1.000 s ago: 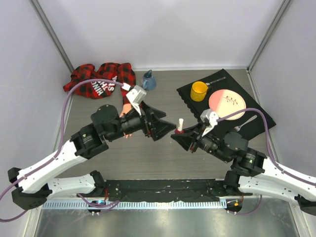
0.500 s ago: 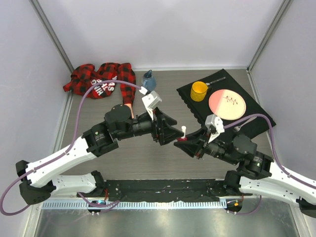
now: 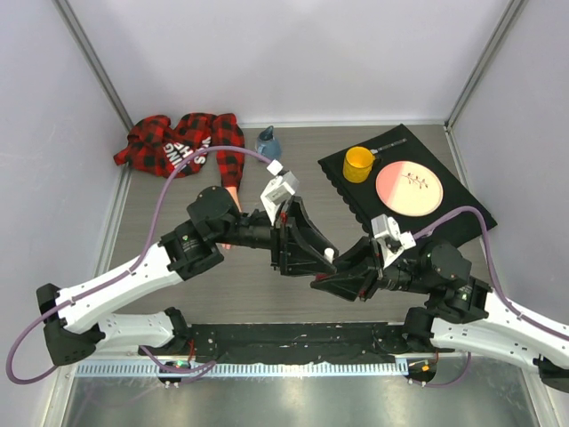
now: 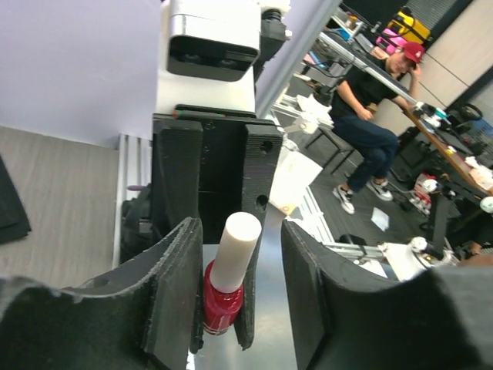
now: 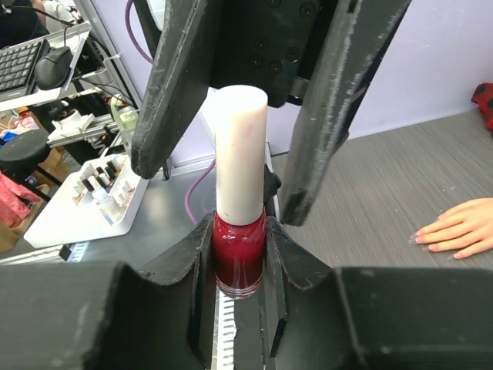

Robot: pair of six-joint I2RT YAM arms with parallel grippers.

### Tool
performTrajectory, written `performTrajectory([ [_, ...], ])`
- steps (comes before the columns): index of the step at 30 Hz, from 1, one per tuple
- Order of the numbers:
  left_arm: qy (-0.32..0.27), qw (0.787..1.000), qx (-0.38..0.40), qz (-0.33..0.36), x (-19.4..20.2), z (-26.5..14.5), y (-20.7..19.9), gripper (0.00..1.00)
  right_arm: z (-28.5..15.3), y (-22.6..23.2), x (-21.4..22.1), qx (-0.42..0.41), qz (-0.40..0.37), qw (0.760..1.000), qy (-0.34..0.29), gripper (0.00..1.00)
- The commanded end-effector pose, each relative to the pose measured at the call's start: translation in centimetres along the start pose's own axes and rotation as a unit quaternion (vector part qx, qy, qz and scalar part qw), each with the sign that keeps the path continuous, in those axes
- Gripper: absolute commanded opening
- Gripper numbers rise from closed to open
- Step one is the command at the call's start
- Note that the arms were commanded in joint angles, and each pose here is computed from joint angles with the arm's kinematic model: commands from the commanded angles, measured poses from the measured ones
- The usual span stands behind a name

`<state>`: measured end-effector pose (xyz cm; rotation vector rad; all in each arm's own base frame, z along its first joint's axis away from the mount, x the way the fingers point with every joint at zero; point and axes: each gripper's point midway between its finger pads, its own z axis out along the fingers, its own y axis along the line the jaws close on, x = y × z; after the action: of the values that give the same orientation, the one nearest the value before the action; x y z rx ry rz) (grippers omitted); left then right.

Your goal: Paint the nails

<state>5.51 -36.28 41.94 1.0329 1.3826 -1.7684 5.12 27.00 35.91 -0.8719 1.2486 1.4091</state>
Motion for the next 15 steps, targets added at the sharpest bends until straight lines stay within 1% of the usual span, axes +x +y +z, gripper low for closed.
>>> performTrajectory([
  [1, -0.011, 0.998, 0.051, 0.018, -1.7, -0.4, -2.8, 0.46, 0.3, 1.4, -2.4, -0.032, -0.007, 0.999, -0.037, 0.01],
  [2, -0.012, 0.998, 0.050, 0.021, -1.8, -0.5, -2.9, 0.38, 0.3, 1.4, -2.5, -0.030, -0.007, 0.999, -0.038, 0.01],
  [4, -0.010, 0.999, 0.046, 0.024, -1.9, -0.5, -2.8, 0.31, 0.3, 0.9, -2.7, -0.016, -0.007, 0.999, -0.043, 0.01],
  [5, -0.005, 0.999, 0.036, 0.027, -1.8, -0.5, -2.6, 0.18, 0.3, 0.6, -2.7, -0.008, -0.007, 0.999, -0.042, 0.01],
  [6, -0.006, 0.999, 0.023, 0.030, -1.9, -0.5, -2.2, 0.13, 0.3, 0.3, -2.8, 0.001, -0.007, 0.999, -0.043, 0.01],
  [7, -0.011, 0.999, 0.010, 0.031, -2.1, -0.6, -1.9, 0.04, 0.3, -0.6, -3.1, 0.029, -0.009, 0.998, -0.052, 0.01],
  [8, -0.006, 0.999, -0.009, 0.035, -2.0, -0.7, -1.3, 0.00, 0.3, -1.4, -2.9, 0.048, -0.008, 0.998, -0.048, 0.01],
  [9, -0.009, 0.999, -0.023, 0.038, -2.0, -0.8, -0.9, 0.00, 0.3, -2.2, -3.0, 0.071, -0.012, 0.996, -0.049, 0.01],
  [10, -0.030, 0.996, -0.073, 0.042, -2.8, -1.1, 0.5, 0.00, 0.2, -3.9, -3.2, 0.116, -0.012, 0.992, -0.057, 0.01],
  [11, -0.035, 0.993, -0.102, 0.053, -3.0, -1.2, 1.2, 0.00, 0.3, -5.2, -3.1, 0.148, -0.016, 0.987, -0.053, 0.01],
  [12, -0.030, 0.987, -0.149, 0.049, -2.7, -1.7, 2.6, 0.00, 0.2, -6.8, -2.9, 0.189, -0.018, 0.980, -0.053, 0.01],
  [13, -0.057, 0.968, -0.236, 0.055, -3.7, -2.7, 5.2, 0.00, 0.0, -8.2, -2.8, 0.227, -0.019, 0.972, -0.051, 0.01],
  [14, -0.066, 0.956, -0.278, 0.060, -3.9, -2.8, 5.8, 0.00, -1.1, -11.0, -3.4, 0.310, -0.034, 0.948, -0.059, 0.01],
  [15, -0.058, 0.939, -0.333, 0.068, -3.2, -3.6, 7.3, 0.00, -0.9, -12.4, -2.4, 0.348, -0.040, 0.936, -0.045, 0.01],
])
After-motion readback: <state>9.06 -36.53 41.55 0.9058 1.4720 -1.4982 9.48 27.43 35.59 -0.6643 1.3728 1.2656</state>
